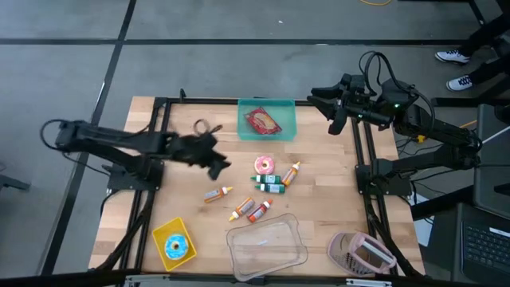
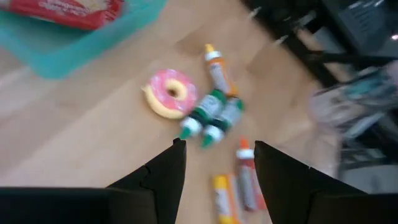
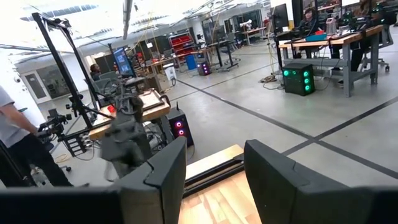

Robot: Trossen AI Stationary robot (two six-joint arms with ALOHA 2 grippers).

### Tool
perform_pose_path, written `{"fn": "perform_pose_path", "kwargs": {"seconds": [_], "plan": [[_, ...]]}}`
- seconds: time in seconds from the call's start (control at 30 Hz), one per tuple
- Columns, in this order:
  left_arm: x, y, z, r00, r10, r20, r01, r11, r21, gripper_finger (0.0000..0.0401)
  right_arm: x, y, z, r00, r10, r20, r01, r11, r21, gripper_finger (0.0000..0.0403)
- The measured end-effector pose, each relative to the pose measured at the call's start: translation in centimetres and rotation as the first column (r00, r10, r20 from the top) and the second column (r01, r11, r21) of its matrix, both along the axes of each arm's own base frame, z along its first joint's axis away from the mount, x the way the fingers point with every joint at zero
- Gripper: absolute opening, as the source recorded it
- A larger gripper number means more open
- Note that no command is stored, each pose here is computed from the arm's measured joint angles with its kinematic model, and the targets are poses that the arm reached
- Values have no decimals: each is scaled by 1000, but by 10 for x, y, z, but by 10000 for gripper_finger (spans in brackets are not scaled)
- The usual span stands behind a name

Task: Pick & Place Food Item
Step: Put the pink donut into the yellow bin

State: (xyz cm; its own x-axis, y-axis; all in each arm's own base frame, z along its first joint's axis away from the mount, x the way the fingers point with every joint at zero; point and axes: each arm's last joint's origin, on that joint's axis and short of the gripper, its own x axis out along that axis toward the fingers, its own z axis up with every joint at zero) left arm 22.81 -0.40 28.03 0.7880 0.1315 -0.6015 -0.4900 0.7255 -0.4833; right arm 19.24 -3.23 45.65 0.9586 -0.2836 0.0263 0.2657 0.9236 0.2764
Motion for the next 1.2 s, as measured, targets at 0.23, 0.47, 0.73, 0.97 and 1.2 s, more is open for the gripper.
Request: {"fn": "perform_pose_path", "kwargs": {"seconds": [0.23,0.47,0.73,0.97,1.2], "plan": [[68,46,-3,985,-101,-142,116,988,106,183,0,0,0,1000,0,-4,0,1000,-18,160],[127,80,-16,925,-160,-344,197,978,75,194,0,0,0,1000,-1,-6,1,1000,-22,160],[168,91,-55,884,-186,-428,210,978,9,223,0,0,0,1000,0,-17,-1,999,-44,160],[181,82,-75,860,-225,-458,247,969,-12,217,0,0,0,1000,1,-21,-2,998,-55,160],[182,81,-87,835,-202,-512,238,971,5,216,0,0,0,1000,1,-24,-3,998,-65,160]]}}
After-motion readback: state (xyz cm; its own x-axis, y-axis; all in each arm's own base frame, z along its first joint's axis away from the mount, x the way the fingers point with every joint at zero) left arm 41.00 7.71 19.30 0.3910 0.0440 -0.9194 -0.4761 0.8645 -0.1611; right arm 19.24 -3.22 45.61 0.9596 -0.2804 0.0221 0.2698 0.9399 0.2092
